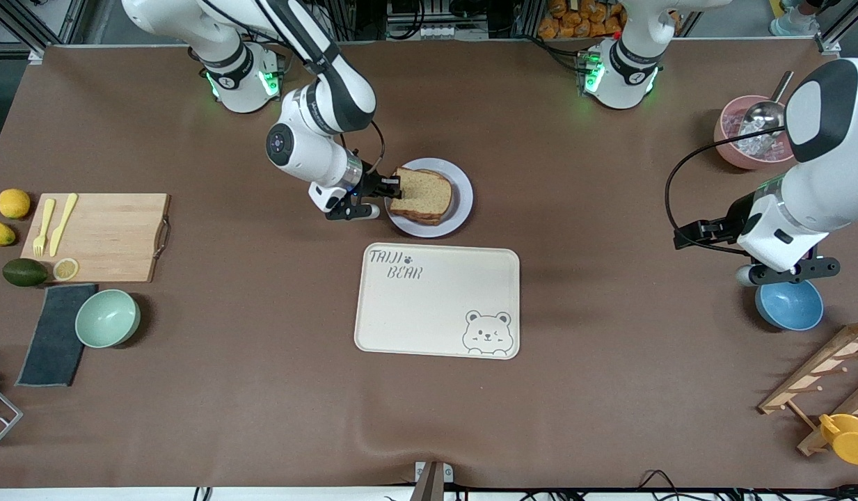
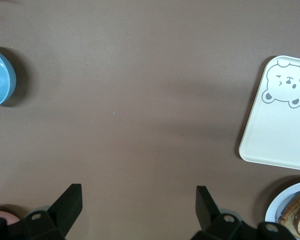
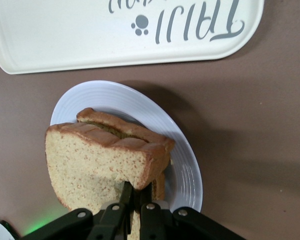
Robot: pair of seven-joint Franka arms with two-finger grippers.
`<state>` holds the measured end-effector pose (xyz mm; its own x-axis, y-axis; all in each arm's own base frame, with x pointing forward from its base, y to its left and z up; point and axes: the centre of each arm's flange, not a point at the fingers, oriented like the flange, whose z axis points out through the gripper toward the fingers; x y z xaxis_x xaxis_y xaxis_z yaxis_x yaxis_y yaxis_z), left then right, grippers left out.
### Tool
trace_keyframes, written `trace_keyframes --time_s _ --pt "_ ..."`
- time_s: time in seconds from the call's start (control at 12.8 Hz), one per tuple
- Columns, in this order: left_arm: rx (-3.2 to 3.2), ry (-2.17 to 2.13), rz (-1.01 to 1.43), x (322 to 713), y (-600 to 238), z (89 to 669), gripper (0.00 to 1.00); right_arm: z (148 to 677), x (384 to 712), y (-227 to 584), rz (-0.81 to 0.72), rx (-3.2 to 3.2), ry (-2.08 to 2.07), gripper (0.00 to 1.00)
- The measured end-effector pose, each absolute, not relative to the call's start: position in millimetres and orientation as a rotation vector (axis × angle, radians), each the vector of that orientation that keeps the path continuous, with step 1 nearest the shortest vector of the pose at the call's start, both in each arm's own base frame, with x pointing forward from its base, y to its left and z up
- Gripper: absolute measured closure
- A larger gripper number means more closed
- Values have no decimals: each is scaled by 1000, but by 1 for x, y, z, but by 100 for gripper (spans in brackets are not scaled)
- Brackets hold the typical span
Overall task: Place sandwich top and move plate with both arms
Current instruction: 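Lower the bread slice onto the egg toast and open the right gripper, then withdraw the right gripper while the left gripper reaches the plate rim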
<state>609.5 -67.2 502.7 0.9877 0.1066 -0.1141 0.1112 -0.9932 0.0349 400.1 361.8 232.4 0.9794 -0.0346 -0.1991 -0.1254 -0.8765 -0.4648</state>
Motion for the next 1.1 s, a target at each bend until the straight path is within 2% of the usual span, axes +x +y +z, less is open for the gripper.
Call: trace_keyframes --time_s 0.39,0.55,0.78,0.94,1.02,1.1 --pt "3091 170 -179 610 -67 501 0 225 389 374 245 -2633 124 91" --pt "3091 170 -180 610 -67 501 0 222 389 373 247 -2635 130 88" --pt "3092 168 -186 610 -68 498 0 222 391 371 246 -2633 143 60" --pt "3092 168 -189 610 -68 497 0 223 393 370 239 -2631 149 35" --pt "3092 168 -188 611 -68 496 0 224 395 368 236 -2629 160 28" --pt "3092 168 -186 611 -68 496 0 225 398 367 233 -2627 176 28"
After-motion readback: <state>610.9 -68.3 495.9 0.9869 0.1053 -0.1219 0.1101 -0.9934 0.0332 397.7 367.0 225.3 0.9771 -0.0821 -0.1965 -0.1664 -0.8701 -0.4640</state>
